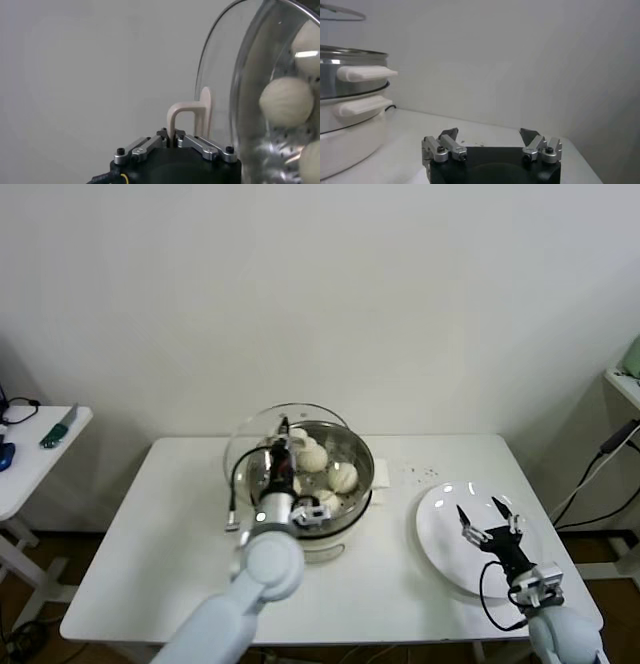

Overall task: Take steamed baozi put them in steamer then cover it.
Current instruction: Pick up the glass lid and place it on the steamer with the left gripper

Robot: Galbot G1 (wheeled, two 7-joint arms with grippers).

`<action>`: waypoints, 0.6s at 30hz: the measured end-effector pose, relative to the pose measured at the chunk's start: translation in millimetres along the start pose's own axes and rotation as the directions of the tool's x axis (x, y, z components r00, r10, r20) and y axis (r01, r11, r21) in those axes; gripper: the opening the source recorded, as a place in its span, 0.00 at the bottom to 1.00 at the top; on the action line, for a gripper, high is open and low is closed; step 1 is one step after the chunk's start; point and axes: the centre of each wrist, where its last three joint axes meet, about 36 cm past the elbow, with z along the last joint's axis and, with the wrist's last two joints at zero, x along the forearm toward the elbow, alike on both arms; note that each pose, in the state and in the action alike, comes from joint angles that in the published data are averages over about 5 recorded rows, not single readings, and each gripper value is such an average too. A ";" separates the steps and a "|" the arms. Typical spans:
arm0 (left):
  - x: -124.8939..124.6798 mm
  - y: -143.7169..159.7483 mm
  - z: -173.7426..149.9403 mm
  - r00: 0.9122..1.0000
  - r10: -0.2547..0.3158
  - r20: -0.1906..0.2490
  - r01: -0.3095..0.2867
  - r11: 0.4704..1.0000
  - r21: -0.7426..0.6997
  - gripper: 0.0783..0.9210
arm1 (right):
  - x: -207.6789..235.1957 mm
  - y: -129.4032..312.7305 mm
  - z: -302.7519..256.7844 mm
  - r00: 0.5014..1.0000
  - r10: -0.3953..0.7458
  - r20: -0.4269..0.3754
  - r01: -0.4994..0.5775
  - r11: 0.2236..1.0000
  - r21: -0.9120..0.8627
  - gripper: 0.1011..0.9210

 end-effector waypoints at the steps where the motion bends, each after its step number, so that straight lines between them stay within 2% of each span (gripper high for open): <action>1: -0.5 -2.4 -5.2 1.000 0.007 0.002 -0.007 1.000 0.003 0.09 | 0.9 -0.7 0.4 1.000 0.002 -0.001 -0.002 1.000 0.001 0.88; 8: -7.2 -14.2 -30.1 0.999 0.042 0.008 -0.042 0.999 0.008 0.09 | 5.7 -2.8 4.3 1.000 0.013 -0.003 -0.013 1.000 0.002 0.88; 18: -18.1 -28.9 -33.4 0.997 0.077 -0.012 -0.077 0.997 -0.018 0.09 | 9.4 -3.3 8.4 1.000 0.016 -0.006 -0.016 1.000 0.001 0.88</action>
